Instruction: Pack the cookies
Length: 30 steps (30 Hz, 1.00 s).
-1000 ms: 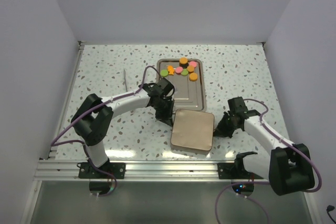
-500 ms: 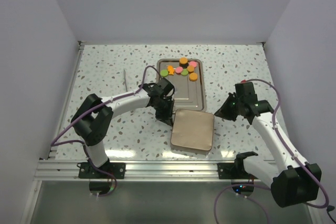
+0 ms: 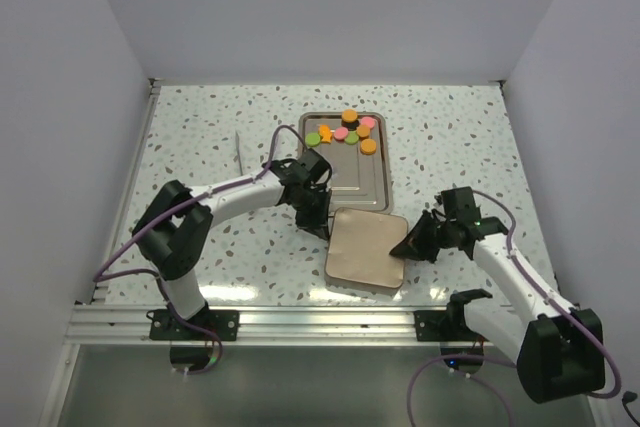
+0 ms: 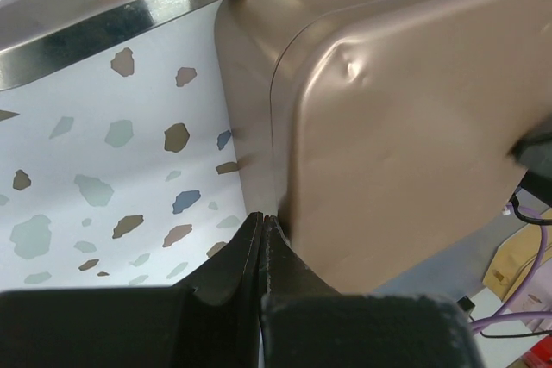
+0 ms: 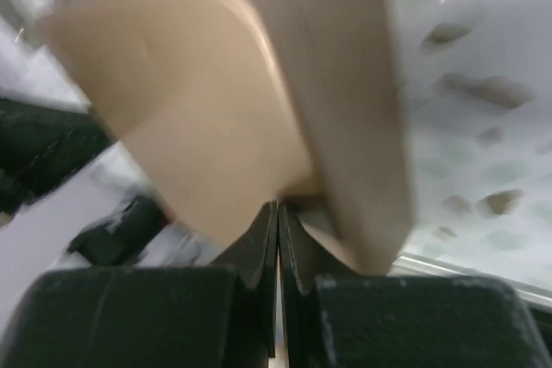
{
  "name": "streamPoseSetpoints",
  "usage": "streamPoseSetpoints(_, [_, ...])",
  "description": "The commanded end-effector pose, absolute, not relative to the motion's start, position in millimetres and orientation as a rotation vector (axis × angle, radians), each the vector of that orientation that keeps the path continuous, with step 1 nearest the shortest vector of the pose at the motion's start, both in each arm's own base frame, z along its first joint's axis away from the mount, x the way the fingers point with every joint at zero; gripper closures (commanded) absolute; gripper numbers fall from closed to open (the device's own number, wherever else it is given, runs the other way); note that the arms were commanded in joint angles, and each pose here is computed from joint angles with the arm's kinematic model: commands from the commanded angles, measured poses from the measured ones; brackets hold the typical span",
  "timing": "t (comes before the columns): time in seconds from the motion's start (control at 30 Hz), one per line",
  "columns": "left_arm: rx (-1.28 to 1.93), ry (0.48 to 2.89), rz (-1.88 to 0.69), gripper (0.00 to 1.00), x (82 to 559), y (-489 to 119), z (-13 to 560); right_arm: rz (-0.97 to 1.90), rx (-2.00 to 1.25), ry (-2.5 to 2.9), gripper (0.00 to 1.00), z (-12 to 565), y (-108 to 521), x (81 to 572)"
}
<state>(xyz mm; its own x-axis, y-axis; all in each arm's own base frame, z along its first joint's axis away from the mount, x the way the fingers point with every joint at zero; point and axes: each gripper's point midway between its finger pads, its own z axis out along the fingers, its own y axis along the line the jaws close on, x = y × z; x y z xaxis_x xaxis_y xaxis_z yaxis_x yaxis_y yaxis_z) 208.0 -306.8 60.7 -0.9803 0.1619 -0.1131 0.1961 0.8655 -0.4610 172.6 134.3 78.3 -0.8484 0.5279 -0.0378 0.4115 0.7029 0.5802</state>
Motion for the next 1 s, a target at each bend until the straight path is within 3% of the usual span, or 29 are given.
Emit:
streamPoseSetpoints(0.0, [0.283,2.894,-0.814,1.0,210.4,-314.2,78.8,0.933,0.86,2.824,1.0,47.2,143.5,144.9])
streamPoseSetpoints(0.17, [0.28,2.882,-0.807,1.0,208.0,-309.6,83.4,0.873,0.843,2.816,1.0,49.4,138.2,151.6])
streamPoseSetpoints(0.47, [0.27,2.862,-0.767,1.0,211.6,-300.0,89.9,0.875,0.735,2.693,1.0,103.0,136.9,176.4])
streamPoseSetpoints(0.83, [0.148,2.691,-0.575,1.0,265.7,-252.5,135.9,1.048,0.377,2.355,0.98,249.1,157.7,239.2])
streamPoseSetpoints(0.87, [0.132,2.63,-0.57,1.0,272.9,-247.1,153.0,1.052,0.325,2.293,0.87,274.0,158.4,244.6])
streamPoseSetpoints(0.9, [0.087,2.547,-0.523,1.0,289.7,-236.9,169.6,1.05,0.299,2.262,0.44,286.6,158.1,247.1])
streamPoseSetpoints(0.93, [0.071,2.485,-0.518,1.0,296.1,-231.6,184.7,1.043,0.276,2.236,0.17,297.6,157.6,248.2])
streamPoseSetpoints(0.97, [0.036,2.373,-0.515,0.68,301.6,-221.1,215.5,1.031,0.225,2.182,0.01,318.4,156.7,249.4])
